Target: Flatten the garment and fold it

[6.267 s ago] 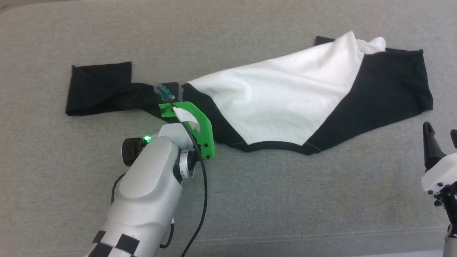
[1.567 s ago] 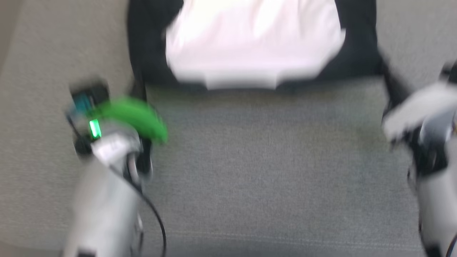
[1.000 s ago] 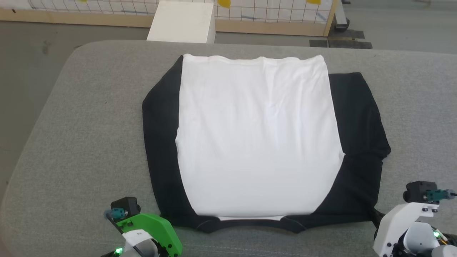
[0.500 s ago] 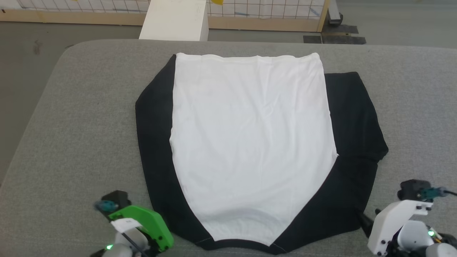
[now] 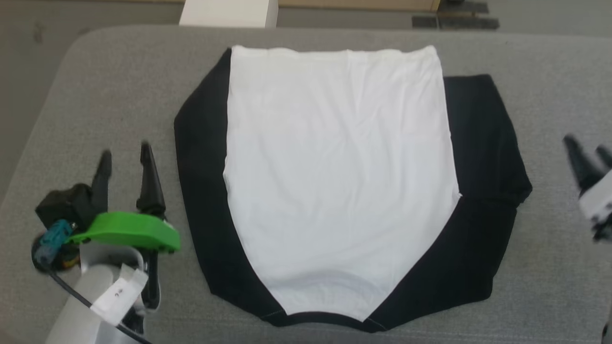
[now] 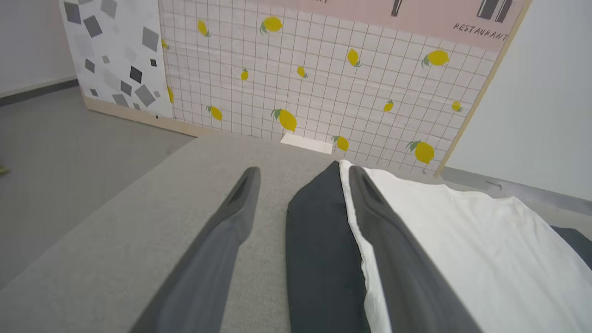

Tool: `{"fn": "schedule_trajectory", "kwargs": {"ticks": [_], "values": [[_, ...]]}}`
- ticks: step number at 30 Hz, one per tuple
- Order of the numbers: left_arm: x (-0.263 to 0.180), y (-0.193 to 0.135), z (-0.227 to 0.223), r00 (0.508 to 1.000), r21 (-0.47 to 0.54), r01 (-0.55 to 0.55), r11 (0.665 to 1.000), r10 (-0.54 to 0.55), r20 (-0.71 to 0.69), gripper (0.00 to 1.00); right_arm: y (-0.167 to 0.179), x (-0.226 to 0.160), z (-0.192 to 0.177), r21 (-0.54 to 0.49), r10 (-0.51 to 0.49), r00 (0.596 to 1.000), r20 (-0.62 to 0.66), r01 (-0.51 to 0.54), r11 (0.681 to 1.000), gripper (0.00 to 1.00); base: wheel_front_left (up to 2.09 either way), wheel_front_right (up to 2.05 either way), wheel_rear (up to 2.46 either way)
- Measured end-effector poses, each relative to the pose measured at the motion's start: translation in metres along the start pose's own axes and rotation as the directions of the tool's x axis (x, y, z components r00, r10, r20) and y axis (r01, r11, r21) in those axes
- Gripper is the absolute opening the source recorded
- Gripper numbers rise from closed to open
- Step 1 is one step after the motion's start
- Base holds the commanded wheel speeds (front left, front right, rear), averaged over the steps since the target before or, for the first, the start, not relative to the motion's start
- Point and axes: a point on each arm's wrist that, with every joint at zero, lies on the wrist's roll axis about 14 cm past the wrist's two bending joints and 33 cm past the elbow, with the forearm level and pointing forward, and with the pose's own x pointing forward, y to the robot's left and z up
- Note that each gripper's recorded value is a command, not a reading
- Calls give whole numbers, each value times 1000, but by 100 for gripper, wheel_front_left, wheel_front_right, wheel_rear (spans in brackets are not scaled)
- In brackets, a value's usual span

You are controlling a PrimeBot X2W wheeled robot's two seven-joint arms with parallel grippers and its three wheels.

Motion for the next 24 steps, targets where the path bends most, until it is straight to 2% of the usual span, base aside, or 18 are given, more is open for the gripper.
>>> {"fn": "schedule_trajectory", "kwargs": {"ticks": [3, 10, 13, 18, 24], "values": [[13, -13, 13, 993, 55, 58, 997, -64, 101, 100, -1, 25, 20, -27, -13, 1000, 10, 13, 1000, 100, 0, 0, 0], [39, -34, 21, 971, 176, 94, 980, -129, 200, 100, -2, 92, 41, -162, -62, 995, -75, 49, 986, 100, 0, 0, 0], [46, -38, 14, 968, 185, 87, 979, -127, 216, 100, -2, 121, 37, -218, -93, 986, -142, 60, 974, 100, 0, 0, 0], [54, -36, -18, 980, 194, 84, 977, -116, 164, 100, -7, 162, 17, -347, -163, 953, -257, 66, 936, 100, 0, 0, 0], [59, -21, -51, 993, 196, 54, 979, -74, 95, 100, -2, 200, -23, -405, -185, 908, -376, 19, 914, 100, 0, 0, 0]]}}
